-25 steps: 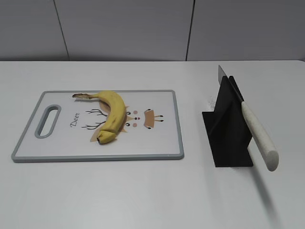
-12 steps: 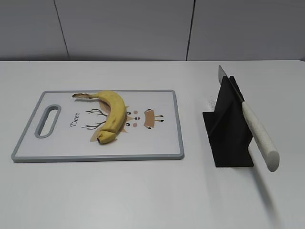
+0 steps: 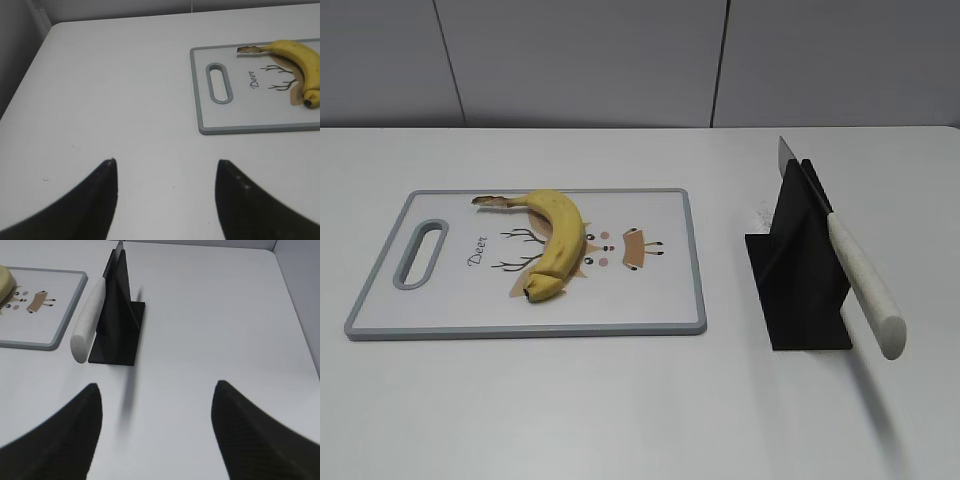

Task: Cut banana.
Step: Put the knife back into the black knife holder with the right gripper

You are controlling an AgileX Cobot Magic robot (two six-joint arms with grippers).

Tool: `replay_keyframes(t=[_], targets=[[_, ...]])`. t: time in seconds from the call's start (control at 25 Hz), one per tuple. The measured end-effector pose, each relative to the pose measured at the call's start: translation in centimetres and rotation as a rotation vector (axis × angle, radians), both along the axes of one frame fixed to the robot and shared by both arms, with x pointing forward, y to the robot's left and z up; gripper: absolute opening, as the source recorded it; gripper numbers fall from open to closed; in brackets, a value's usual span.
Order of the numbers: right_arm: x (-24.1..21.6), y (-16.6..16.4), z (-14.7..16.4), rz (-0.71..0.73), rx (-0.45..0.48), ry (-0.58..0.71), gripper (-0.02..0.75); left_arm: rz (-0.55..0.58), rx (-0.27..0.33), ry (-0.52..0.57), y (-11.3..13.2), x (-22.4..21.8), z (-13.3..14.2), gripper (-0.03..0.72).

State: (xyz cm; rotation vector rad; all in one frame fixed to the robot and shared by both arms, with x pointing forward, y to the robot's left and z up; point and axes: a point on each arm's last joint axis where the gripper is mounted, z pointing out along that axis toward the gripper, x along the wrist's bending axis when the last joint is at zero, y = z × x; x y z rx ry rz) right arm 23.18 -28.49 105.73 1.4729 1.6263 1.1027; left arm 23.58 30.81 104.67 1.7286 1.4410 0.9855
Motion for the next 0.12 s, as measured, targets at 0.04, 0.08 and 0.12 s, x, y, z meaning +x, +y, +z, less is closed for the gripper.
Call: replay_keyframes(t=[0.04,0.08,0.12], targets=[[0.00,0.00,0.00,0.000,0.000,0.000,0.530,0.000,0.000,0.000,0.00,0.00,0.00,0.591],[0.00,0.00,0.00,0.000,0.000,0.000,0.530,0.000,0.000,0.000,0.00,0.00,0.00,0.591],[0.00,0.01,0.00,0.001,0.001,0.000,0.530,0.000,0.000,0.000,0.00,0.00,0.00,0.591]])
